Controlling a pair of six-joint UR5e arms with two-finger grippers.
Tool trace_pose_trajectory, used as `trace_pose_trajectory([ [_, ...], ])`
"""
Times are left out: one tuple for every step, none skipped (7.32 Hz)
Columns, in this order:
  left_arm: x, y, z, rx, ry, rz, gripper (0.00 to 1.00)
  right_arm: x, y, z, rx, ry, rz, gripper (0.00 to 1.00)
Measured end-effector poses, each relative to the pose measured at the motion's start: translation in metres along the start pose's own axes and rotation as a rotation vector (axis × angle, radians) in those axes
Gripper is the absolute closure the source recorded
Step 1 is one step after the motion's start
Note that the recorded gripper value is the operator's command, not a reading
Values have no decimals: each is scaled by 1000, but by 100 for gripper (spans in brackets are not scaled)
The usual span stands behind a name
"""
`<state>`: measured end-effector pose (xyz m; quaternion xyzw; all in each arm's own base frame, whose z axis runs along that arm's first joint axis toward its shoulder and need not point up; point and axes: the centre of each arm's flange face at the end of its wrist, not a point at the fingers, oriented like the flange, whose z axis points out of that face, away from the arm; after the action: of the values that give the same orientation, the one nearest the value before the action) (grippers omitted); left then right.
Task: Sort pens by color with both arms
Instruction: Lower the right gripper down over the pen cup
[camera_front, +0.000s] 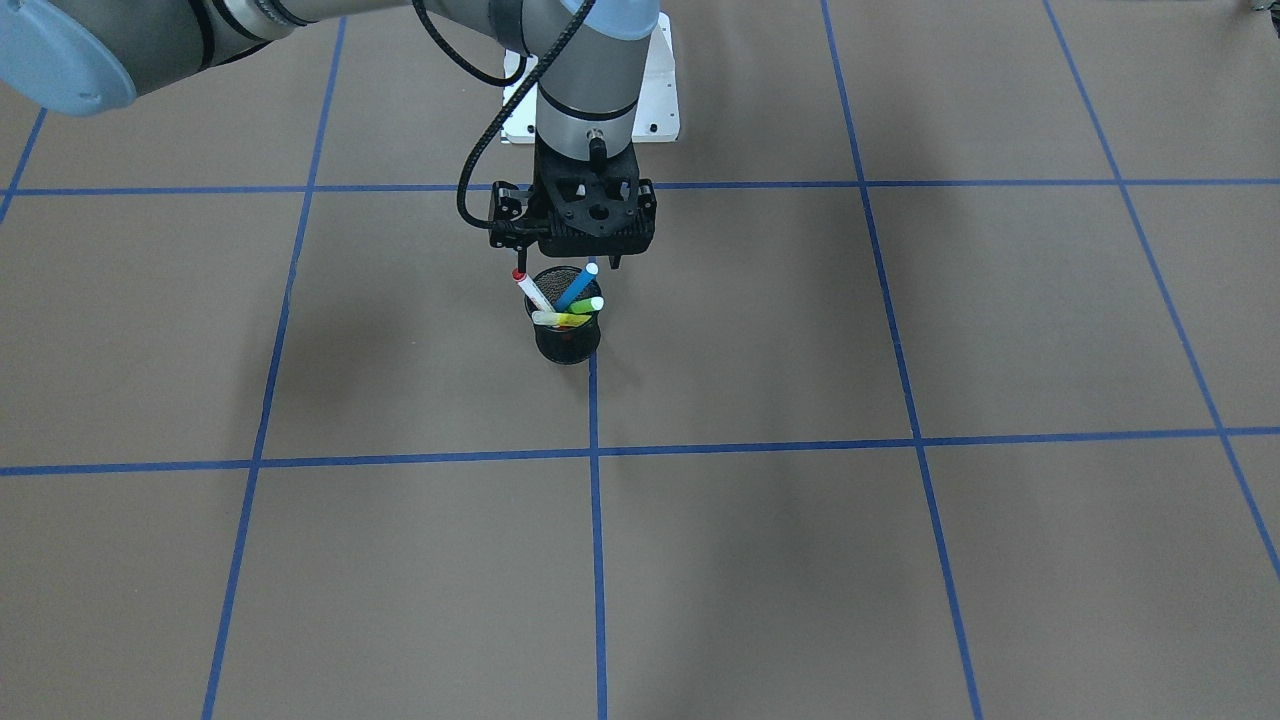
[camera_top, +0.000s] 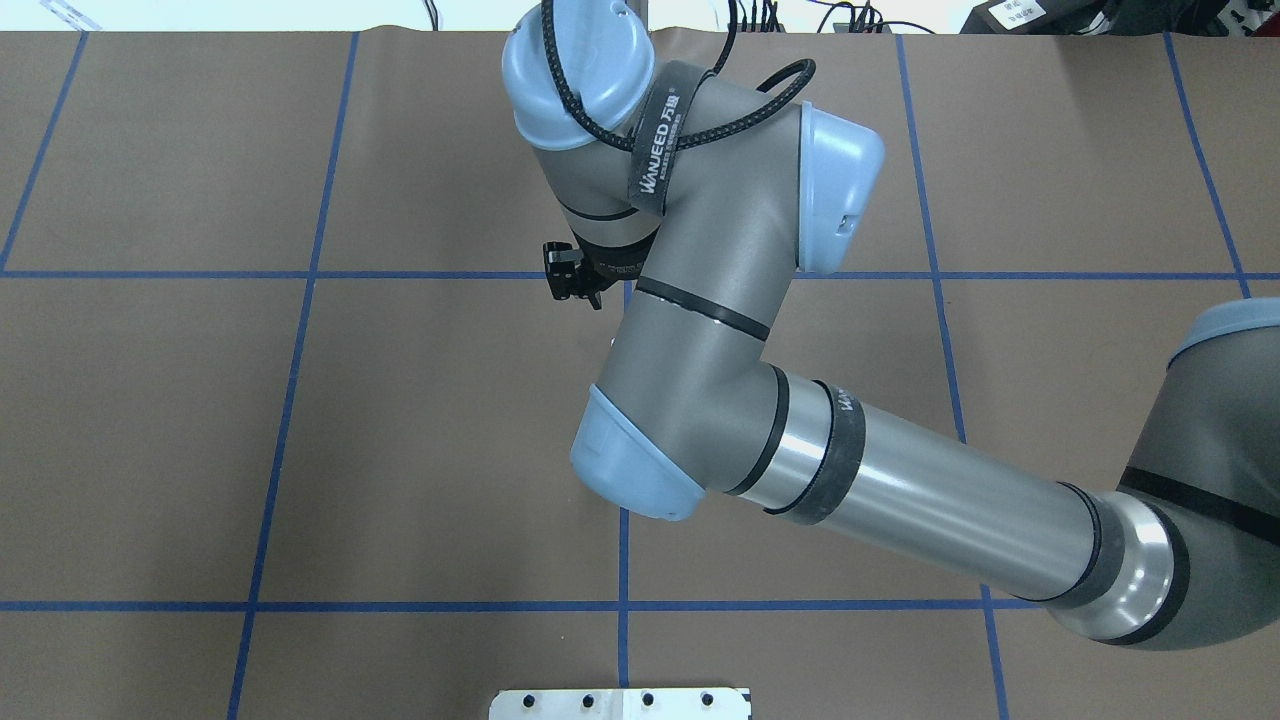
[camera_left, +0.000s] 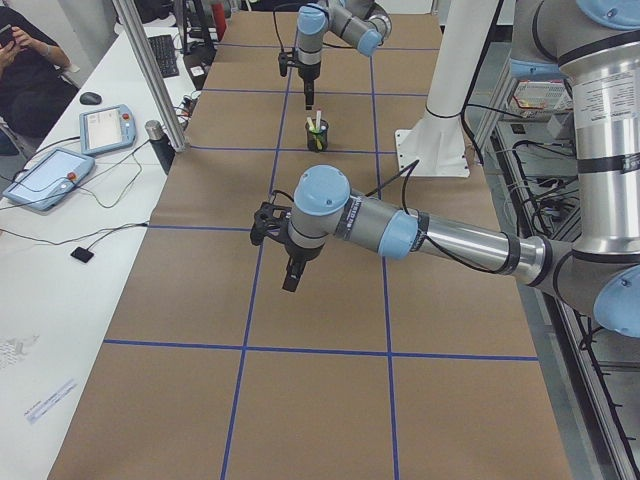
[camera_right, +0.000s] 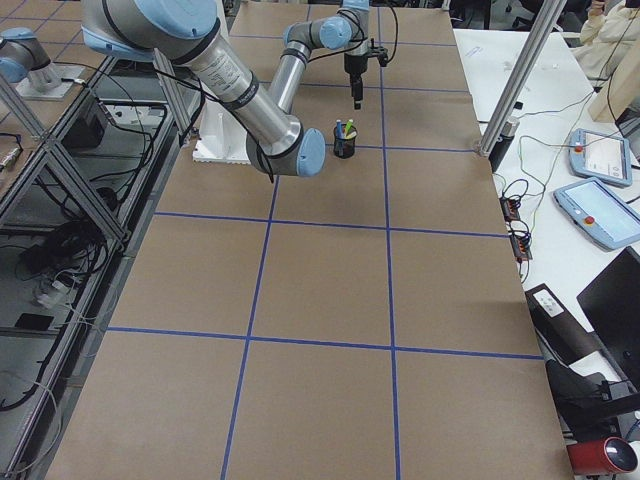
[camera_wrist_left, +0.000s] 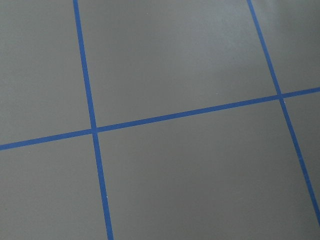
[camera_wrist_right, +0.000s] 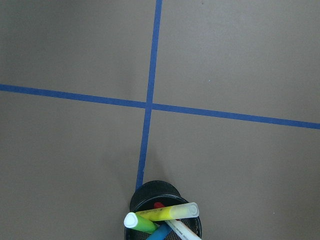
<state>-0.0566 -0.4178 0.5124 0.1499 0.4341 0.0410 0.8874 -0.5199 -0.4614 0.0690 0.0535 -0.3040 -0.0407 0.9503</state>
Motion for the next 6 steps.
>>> trace_pose_trajectory([
  [0, 0, 0, 0, 0, 0, 0, -6, 6, 10, -22, 25, -7, 4],
  [0, 0, 0, -1, 0, -1, 0, -12, 11, 18, -40, 43, -18, 3],
  [0, 0, 0, -1, 0, -1, 0, -19, 19, 28, -57, 56, -31, 3],
  [0, 0, 0, -1, 0, -1, 0, -27, 27, 38, -74, 70, -45, 4],
  [0, 0, 0, -1, 0, -1, 0, -34, 34, 46, -86, 86, -57, 5],
  [0, 0, 0, -1, 0, -1, 0, -43, 36, 46, -92, 105, -64, 7],
])
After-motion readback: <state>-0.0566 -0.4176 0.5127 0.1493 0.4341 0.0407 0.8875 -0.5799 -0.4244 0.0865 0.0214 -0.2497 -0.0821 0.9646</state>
